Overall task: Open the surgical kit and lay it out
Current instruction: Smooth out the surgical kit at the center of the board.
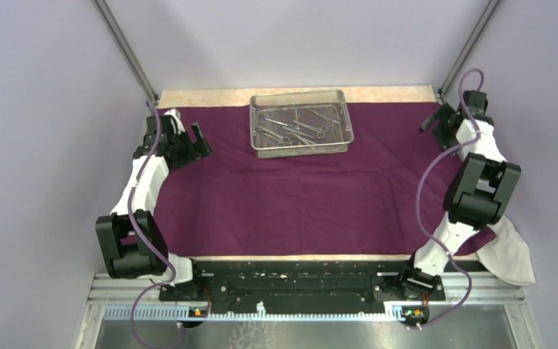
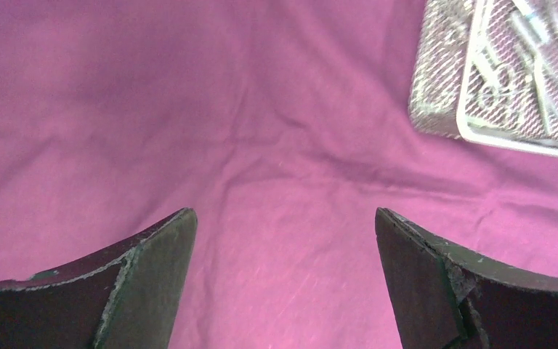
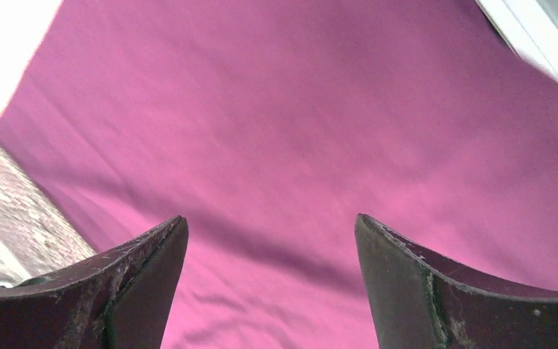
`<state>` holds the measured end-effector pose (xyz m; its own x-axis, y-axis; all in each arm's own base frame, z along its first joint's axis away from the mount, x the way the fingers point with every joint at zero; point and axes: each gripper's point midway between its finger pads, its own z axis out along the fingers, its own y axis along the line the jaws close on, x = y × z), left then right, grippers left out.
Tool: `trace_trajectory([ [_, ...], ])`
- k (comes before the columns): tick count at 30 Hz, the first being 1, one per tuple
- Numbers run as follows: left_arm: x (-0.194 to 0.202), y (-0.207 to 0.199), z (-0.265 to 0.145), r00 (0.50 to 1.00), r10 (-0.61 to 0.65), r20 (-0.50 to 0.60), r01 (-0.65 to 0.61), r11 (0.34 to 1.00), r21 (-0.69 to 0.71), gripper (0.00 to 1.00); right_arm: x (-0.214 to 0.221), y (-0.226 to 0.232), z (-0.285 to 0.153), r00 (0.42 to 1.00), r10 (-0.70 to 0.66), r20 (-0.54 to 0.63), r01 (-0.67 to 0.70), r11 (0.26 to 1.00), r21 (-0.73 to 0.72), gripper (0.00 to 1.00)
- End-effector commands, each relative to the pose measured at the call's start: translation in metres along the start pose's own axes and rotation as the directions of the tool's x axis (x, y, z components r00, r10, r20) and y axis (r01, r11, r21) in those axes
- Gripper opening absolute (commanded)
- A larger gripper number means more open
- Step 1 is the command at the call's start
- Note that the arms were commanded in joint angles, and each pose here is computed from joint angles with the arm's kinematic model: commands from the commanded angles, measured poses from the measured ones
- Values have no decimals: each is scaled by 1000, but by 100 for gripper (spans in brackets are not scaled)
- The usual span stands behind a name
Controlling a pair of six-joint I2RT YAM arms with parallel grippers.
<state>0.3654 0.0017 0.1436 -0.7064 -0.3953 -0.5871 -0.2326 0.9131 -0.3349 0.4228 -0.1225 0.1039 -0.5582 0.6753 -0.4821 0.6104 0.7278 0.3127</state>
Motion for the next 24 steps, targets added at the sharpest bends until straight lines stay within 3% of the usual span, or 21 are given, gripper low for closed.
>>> trace_trajectory([
  [1, -40, -26, 29, 994, 43, 102, -59, 985, 161, 99, -45, 58, 38, 998, 36, 49, -29, 990, -140, 85],
  [7, -78, -24, 67, 987, 81, 138, -102, 983, 154, 99, -70, 103, 71, 995, -80, 58, 93, 958, -270, 84],
  [13, -113, -20, 100, 989, 39, 139, -65, 981, 184, 99, -88, 119, 98, 988, -134, 83, 154, 934, -322, 84],
  [17, -109, -2, 125, 996, -25, 86, 11, 987, 161, 99, -78, 110, 121, 989, -140, 51, 149, 941, -304, 83],
  [24, -89, 37, 149, 990, -142, 2, 141, 984, 105, 99, -67, 72, 154, 994, -106, 2, 105, 983, -152, 83],
])
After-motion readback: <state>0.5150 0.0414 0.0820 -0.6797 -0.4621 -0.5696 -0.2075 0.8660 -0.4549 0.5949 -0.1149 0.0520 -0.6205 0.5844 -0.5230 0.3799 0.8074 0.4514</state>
